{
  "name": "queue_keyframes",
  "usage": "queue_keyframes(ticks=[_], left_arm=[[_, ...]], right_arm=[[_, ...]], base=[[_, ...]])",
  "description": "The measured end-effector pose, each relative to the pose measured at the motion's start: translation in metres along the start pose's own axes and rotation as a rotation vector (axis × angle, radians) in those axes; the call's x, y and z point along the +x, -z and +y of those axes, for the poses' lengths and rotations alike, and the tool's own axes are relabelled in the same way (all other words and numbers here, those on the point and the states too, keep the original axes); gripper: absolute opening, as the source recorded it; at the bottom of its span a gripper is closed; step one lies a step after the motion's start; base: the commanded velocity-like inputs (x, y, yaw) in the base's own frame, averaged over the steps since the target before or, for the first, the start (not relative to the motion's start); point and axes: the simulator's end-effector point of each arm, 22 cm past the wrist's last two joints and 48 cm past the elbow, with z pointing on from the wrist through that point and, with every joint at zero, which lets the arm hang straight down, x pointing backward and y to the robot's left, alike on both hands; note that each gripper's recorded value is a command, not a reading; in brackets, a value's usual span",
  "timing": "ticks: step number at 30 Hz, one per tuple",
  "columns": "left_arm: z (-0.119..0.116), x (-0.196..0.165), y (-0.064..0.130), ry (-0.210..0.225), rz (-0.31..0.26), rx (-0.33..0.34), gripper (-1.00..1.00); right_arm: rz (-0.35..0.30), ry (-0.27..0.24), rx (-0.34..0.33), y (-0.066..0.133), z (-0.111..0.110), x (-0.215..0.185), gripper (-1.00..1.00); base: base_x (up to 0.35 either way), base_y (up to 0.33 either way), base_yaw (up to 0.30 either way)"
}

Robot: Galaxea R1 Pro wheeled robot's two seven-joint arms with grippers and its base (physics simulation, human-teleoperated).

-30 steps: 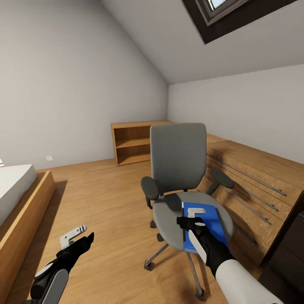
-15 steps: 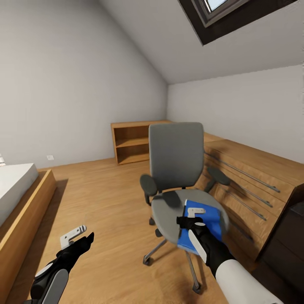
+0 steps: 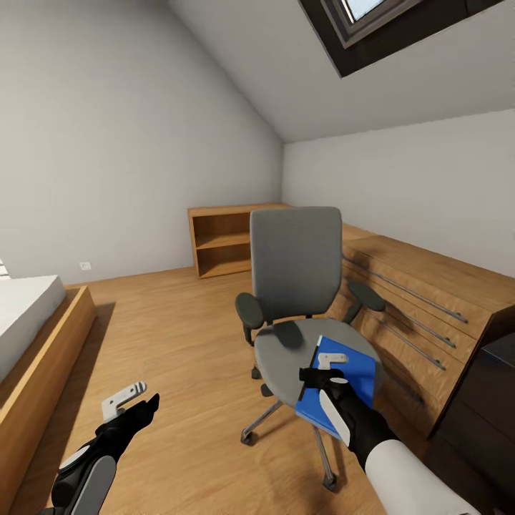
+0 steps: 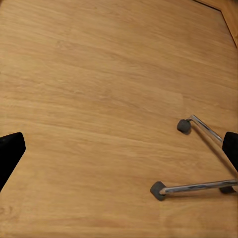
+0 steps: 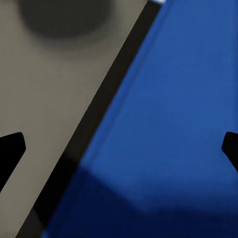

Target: In the bedroom, organize the workspace by keeping the computer under the desk, ensuring the monitor is on the desk, placing the keyboard on the desk next to the monitor, placing the mouse on the desk next to the keyboard, moving the folder from the swivel chair onto the desk next to the mouse, stacking the notebook on top of the folder with the pen on top of the notebook, and positioning the swivel chair next to the desk.

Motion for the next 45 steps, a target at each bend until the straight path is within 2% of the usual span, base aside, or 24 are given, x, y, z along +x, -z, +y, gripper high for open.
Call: queue_keyframes(ticks=[13, 19, 33, 45], left_arm=[[0.000, 0.000, 0.000, -0.001, 0.001, 0.000, 1.00], [-0.006, -0.011, 0.004, -0.001, 0.002, 0.001, 1.00], [-0.020, -0.036, 0.015, -0.004, 0.005, 0.005, 1.00], [-0.020, -0.035, 0.015, -0.004, 0.006, 0.006, 1.00]], right_arm=[[0.000, 0.000, 0.000, 0.000, 0.000, 0.000, 1.00], [0.033, 0.000, 0.006, 0.003, -0.003, 0.003, 1.00], [0.034, -0.001, 0.007, 0.015, -0.003, -0.024, 1.00], [0.032, -0.001, 0.006, 0.015, -0.003, -0.025, 1.00]], base=[[0.000, 0.000, 0.000], [0.000, 0.000, 0.000], [0.000, 0.000, 0.000], [0.000, 0.000, 0.000]])
